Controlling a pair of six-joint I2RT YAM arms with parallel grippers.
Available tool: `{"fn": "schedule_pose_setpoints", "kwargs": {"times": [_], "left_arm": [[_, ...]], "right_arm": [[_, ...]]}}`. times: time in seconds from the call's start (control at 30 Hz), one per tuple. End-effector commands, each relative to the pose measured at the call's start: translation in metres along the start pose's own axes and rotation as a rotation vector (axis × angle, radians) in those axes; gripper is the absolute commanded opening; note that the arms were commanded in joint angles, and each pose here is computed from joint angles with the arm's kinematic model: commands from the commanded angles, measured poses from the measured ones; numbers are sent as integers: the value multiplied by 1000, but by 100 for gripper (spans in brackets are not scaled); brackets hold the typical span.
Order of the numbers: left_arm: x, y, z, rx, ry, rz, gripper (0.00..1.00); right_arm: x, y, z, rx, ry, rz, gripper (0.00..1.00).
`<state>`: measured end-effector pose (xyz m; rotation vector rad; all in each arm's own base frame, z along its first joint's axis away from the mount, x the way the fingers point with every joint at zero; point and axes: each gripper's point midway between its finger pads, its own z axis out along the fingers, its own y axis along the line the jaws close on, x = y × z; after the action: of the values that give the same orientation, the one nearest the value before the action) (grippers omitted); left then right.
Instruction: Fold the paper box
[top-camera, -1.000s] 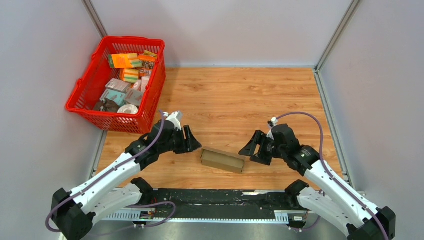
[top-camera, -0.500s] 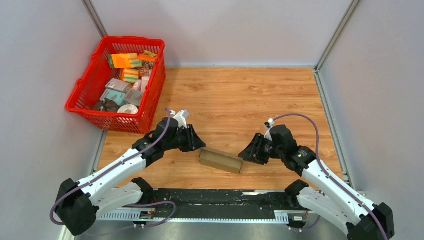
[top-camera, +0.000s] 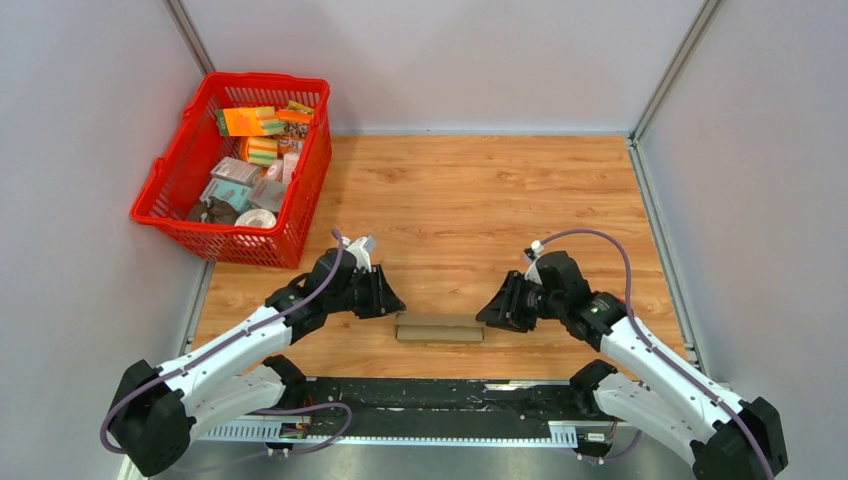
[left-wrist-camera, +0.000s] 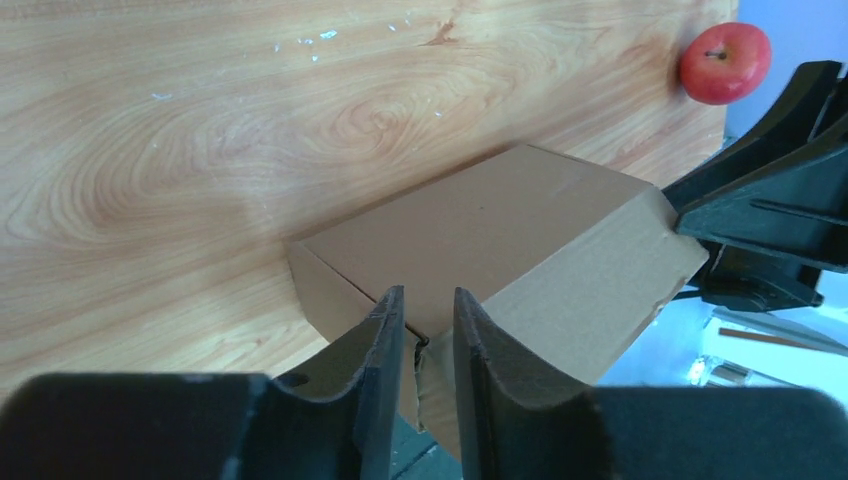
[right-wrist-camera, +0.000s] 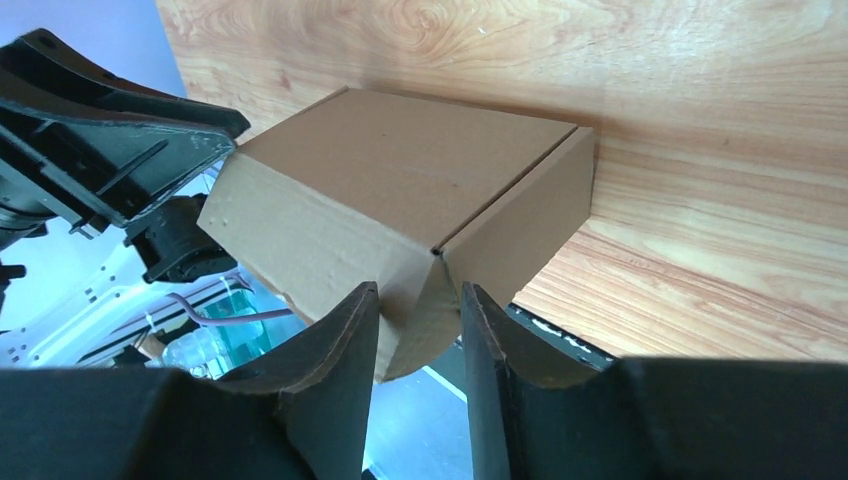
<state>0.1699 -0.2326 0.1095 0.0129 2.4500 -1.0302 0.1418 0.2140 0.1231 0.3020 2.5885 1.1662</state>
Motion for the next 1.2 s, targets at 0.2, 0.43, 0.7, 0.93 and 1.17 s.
{"fn": "schedule_pose_setpoints", "kwargs": {"times": [0.2,0.43,0.7,0.93,1.17], "left_arm": [[-31,-8,-32,-72,-107,98,61],[4,-7,-36,6,-11,43,63],[-11,-12,-38,41,-112,59,68],[-39,-16,-45,-68,-139,47,70],[-36,-24,-28,-3,-84,28,63]], "right_arm": [[-9,12,-7,-5,3,-161,63],[13,8,-12,-61,101,-238,83],[8,7,-9,-40,58,-100,87],[12,12,-12,-80,47,94,86],[21,23,-11,-210,72,263,72]]}}
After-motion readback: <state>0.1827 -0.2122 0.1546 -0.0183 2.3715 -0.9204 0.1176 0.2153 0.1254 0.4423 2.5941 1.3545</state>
